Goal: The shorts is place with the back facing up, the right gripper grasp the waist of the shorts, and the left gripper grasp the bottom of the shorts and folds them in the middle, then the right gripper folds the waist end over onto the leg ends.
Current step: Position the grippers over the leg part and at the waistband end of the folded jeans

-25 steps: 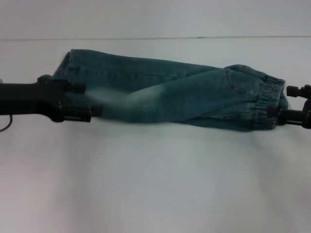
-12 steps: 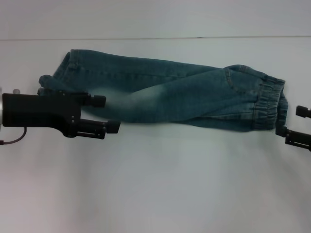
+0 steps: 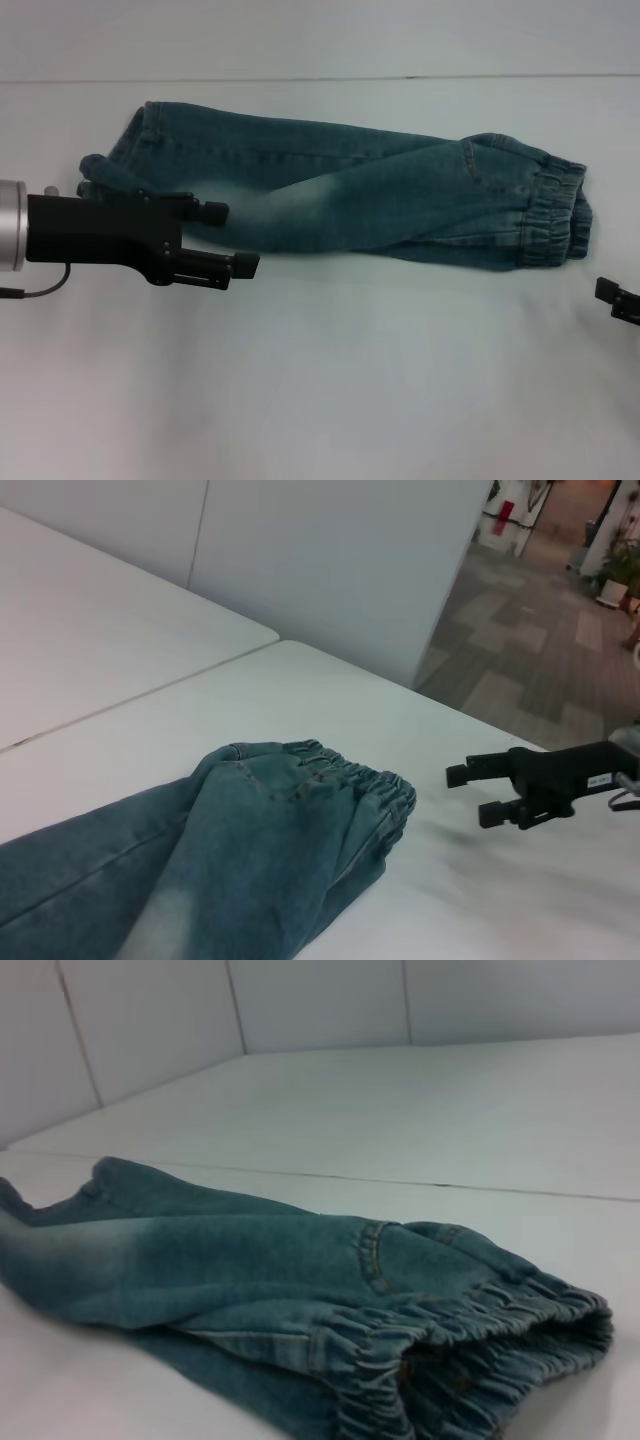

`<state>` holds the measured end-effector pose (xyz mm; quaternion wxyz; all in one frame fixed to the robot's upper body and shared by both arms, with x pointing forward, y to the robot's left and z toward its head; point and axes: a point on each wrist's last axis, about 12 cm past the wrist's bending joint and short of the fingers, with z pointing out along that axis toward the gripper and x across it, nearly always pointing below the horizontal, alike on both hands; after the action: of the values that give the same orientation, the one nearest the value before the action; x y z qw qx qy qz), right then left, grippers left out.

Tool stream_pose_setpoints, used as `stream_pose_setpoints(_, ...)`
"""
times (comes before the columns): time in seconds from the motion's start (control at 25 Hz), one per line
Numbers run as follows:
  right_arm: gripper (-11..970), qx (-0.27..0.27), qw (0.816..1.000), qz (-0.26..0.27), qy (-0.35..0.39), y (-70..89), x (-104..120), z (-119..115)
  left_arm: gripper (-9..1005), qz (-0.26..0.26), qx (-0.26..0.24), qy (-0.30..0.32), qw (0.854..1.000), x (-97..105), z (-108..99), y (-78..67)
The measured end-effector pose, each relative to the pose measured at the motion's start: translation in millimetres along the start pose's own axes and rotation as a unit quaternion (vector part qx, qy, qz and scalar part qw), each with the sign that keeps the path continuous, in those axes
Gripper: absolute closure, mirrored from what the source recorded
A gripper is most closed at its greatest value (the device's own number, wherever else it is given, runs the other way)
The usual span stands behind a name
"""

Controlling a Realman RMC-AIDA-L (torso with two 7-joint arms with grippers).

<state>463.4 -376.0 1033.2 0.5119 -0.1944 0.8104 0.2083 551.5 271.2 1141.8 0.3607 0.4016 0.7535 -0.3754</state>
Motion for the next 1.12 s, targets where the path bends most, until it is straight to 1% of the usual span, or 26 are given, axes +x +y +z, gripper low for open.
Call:
stream_pose_setpoints(0.24, 29, 0.009, 1.0, -0.007, -0.012, 0.9, 0, 18, 86, -0.002, 0.002, 0.0, 1.0, 1, 0, -0.4)
stream_pose_setpoints(0.4, 29, 0.029, 1.0, -0.01, -0.003, -4.4, -3, 31, 86, -0.006, 0.002, 0.0, 1.0, 3, 0, -0.5)
stream_pose_setpoints(0.56, 29, 0.029, 1.0, -0.011, 0.0, -4.3, -5, 40, 86, -0.01, 0.002, -0.002, 1.0, 3, 0, -0.5)
stream_pose_setpoints(0.88, 29, 0.014, 1.0, -0.022, 0.015, 1.0, -9, 60, 87, -0.009, 0.003, -0.003, 1.0, 0, 2, 0.0)
stream_pose_setpoints(1.12, 30, 0.02, 0.999, -0.017, 0.027, 1.5, -8, 69, 87, -0.011, 0.001, -0.003, 1.0, -1, 2, 0.8)
